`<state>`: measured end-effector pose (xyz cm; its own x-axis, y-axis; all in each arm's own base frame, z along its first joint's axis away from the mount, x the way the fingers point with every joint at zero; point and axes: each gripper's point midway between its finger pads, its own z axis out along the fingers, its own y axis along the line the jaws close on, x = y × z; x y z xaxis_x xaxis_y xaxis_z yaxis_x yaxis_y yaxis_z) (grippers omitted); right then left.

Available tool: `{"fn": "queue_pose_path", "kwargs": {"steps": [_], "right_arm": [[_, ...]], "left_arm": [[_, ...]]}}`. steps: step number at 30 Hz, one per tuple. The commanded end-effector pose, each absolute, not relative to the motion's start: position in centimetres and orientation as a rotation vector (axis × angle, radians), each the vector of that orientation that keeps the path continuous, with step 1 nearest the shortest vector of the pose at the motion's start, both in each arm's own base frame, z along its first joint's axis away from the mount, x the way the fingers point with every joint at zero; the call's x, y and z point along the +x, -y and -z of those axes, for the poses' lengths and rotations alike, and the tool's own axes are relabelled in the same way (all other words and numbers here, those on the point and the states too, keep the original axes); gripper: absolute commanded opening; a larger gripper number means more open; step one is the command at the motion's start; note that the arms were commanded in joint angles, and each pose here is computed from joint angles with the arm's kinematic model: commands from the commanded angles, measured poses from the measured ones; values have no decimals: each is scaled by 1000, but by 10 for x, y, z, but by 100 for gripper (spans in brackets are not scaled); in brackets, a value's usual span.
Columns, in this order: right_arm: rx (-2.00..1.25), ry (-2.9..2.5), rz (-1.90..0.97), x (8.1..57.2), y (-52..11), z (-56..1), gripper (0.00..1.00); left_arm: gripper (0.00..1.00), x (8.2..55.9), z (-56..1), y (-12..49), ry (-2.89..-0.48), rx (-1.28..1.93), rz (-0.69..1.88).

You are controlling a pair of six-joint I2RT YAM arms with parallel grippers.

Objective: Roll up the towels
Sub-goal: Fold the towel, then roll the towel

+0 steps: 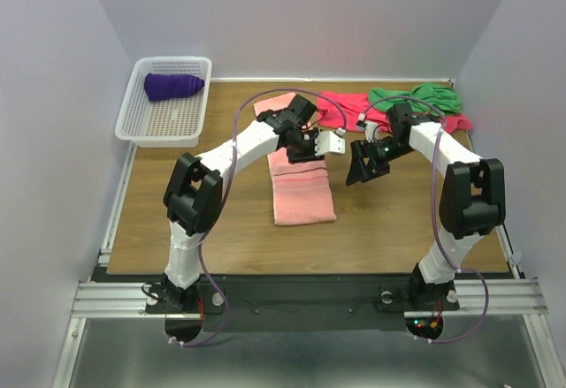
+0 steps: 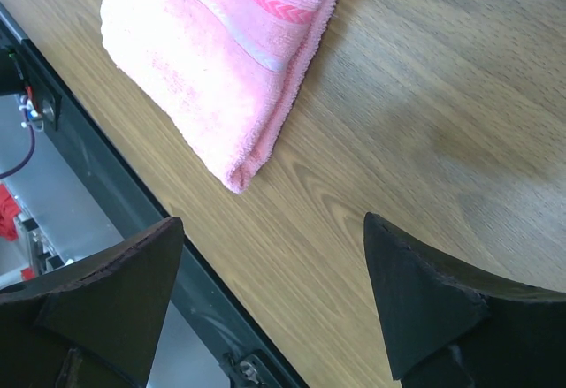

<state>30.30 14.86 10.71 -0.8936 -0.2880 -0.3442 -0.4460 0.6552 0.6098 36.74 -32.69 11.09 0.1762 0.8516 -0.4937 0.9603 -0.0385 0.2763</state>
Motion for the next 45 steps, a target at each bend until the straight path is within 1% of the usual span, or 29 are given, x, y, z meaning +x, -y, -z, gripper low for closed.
{"fn": "queue_pose_path", "kwargs": {"steps": [1,2,3,5,6,8,9,10,12,14,15,17,20,21,24,25,29,32,36,38,41,42,43,45], "right_arm": [[-606,-2632,-1059,299,-146,-117,88],[-602,-2630,-1053,300,-145,-118,88],[-604,-2627,-1052,300,-146,-120,87],[-606,-2612,-1062,298,-148,-123,84],[-605,-2607,-1068,298,-148,-124,79],[-602,-2603,-1105,297,-154,-126,71],[-606,-2605,-1121,296,-157,-124,65],[-591,-2611,-1135,296,-161,-124,63],[-596,-2591,-1152,299,-174,-120,58],[-599,-2599,-1166,300,-186,-115,57],[-610,-2617,-1156,302,-190,-106,55],[-644,-2633,-1179,295,-206,-98,53],[-667,-2674,-1223,278,-223,-81,53],[-676,-2690,-1221,274,-226,-76,54],[-723,-2749,-1274,254,-239,-57,54],[-742,-2764,-1282,248,-243,-53,54],[-827,-2818,-1346,219,-259,-40,54],[-828,-2814,-1366,215,-260,-43,54],[-842,-2779,-1364,214,-260,-54,55],[-858,-2726,-1318,222,-259,-68,58],[-841,-2632,-1269,239,-254,-95,70],[-830,-2613,-1249,244,-251,-100,75],[-796,-2576,-1231,254,-245,-113,85],[-766,-2539,-1208,265,-239,-125,91]], "left_arm": [[48,390,-181,330,-1655,1751,248],[50,397,-200,331,-1636,1712,241],[52,400,-207,324,-1658,1691,240],[52,404,-226,319,-1679,1620,249],[52,407,-237,311,-1693,1571,256],[52,401,-247,307,-1736,1494,325],[50,395,-242,304,-1761,1481,347],[49,386,-255,301,-1743,1454,366],[48,366,-256,292,-1747,1393,411],[47,347,-255,288,-1728,1365,464],[48,330,-251,281,-1703,1347,487],[50,307,-246,282,-1662,1365,495],[52,277,-214,272,-1663,1456,372],[53,254,-196,275,-1654,1521,364],[54,227,-159,272,-1644,1636,298],[55,212,-156,279,-1612,1664,311],[58,180,-122,285,-1608,1739,295],[58,163,-108,291,-1587,1776,279],[59,169,-89,290,-1558,1778,182],[59,175,-84,290,-1517,1803,132],[59,184,-79,290,-1465,1840,59],[59,185,-79,292,-1444,1850,50],[59,186,-77,292,-1419,1875,39],[59,188,-78,294,-1390,1890,29]]}}
